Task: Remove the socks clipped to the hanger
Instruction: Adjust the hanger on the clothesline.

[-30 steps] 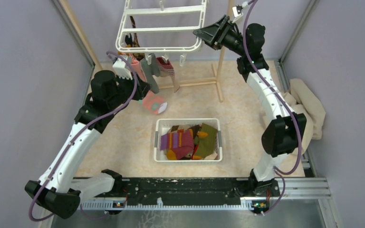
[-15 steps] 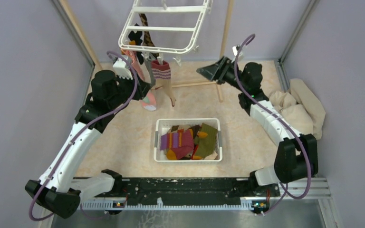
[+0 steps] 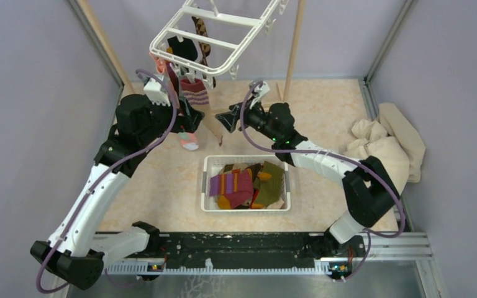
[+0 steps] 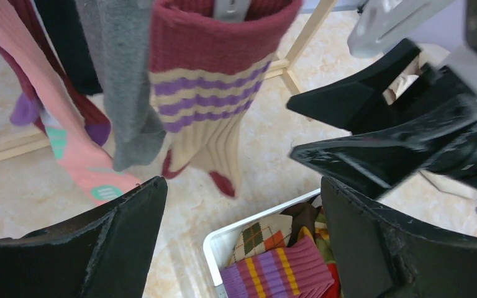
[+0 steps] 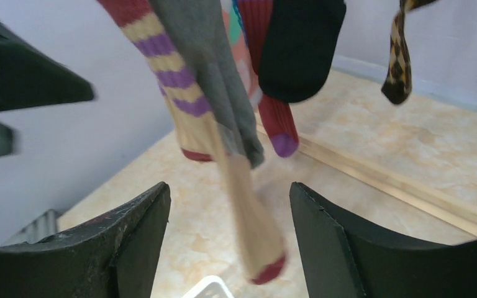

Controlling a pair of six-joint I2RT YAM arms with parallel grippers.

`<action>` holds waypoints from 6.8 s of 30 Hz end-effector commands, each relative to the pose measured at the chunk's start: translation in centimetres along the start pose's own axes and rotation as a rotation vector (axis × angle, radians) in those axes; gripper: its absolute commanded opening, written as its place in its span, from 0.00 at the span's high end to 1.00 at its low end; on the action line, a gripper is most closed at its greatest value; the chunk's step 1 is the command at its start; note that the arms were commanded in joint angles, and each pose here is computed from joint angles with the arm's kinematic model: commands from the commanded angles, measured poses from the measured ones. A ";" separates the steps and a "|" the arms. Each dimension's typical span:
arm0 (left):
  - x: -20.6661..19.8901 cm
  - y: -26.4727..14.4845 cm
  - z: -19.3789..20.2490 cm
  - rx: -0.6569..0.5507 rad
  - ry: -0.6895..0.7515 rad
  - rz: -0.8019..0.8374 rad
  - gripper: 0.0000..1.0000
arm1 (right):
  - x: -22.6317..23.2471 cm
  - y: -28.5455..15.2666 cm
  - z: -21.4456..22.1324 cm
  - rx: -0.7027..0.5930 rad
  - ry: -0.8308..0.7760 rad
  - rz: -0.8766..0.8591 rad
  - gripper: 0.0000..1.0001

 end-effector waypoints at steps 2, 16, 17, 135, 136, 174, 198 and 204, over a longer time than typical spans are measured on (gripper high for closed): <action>0.3 -1.5 -0.4 -0.017 0.006 -0.035 0.01 | -1.2 3.0 -0.2 -0.145 -0.156 0.074 0.29; 0.3 -3.4 -1.3 -0.037 0.014 -0.066 0.01 | 2.1 9.8 4.9 -0.161 -0.115 -0.159 0.27; 0.4 -3.3 -1.3 -0.032 0.016 -0.068 0.01 | 2.0 10.1 5.1 -0.164 -0.121 -0.141 0.27; -4.2 -0.8 6.9 -0.138 -0.093 0.571 0.01 | 4.8 -5.6 -4.2 -0.009 0.763 -0.757 1.00; -4.2 -0.7 7.0 -0.132 -0.095 0.570 0.01 | 4.8 -5.6 -4.2 -0.008 0.764 -0.757 1.00; -5.2 2.4 4.8 -0.177 -0.120 0.585 0.92 | 4.3 -5.2 -3.2 0.009 0.777 -0.743 1.00; -3.3 0.3 3.5 -0.130 0.001 0.277 0.94 | 1.9 -5.1 -4.2 0.144 0.275 0.006 0.50; -4.4 1.1 3.6 -0.101 0.058 0.221 0.95 | 3.9 -7.4 -8.7 0.094 0.090 0.121 0.50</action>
Point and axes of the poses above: each gripper's point midway between its finger pads, its own y axis out along the fingers, its own x axis along the line the jaws close on, z = x × y, the point moved 6 cm from there along -y, back along the fingers, and after that the axes turned 1 degree about y, right-handed, at the moved point
